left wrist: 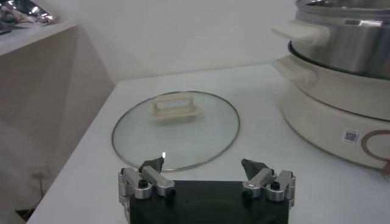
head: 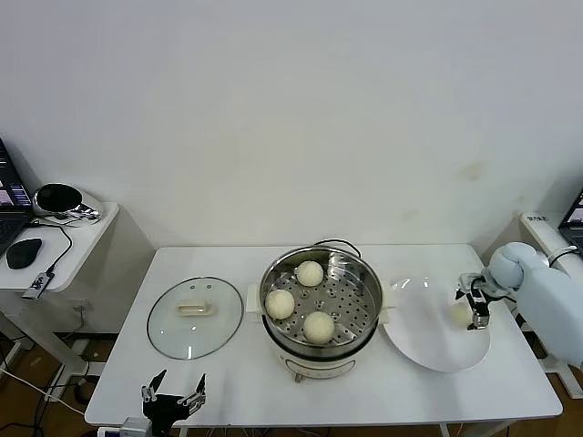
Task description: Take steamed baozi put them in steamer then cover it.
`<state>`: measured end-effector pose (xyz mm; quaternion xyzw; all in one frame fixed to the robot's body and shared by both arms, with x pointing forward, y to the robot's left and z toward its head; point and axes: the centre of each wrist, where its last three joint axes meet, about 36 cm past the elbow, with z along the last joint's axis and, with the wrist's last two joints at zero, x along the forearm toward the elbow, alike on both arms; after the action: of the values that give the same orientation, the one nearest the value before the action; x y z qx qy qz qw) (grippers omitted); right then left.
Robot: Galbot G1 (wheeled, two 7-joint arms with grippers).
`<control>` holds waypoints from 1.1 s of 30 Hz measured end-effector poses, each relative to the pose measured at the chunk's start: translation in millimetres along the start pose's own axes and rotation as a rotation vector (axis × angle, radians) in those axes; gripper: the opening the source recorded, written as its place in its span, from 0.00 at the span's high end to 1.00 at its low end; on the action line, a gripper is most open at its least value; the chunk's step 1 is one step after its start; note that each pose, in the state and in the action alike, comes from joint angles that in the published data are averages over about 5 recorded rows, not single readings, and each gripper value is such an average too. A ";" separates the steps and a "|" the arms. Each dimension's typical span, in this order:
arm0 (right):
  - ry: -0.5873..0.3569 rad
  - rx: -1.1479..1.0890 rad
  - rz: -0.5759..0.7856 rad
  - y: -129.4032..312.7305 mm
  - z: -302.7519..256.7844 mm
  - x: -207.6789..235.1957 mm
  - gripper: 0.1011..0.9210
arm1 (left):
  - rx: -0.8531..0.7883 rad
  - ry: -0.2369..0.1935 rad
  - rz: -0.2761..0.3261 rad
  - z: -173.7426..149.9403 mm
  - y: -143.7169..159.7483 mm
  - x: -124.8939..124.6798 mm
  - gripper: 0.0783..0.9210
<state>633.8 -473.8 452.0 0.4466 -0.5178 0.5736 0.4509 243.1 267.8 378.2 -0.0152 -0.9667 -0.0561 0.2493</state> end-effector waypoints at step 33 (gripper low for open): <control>-0.015 -0.031 0.030 -15.4 -1.7 53.4 0.43 | -0.006 -0.034 -0.003 -9.8 -4.3 -6.7 0.12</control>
<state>638.4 -468.3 507.1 0.4361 -0.5368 0.5686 0.4453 253.4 262.4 383.0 -0.0152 -0.9707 -0.0589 0.2325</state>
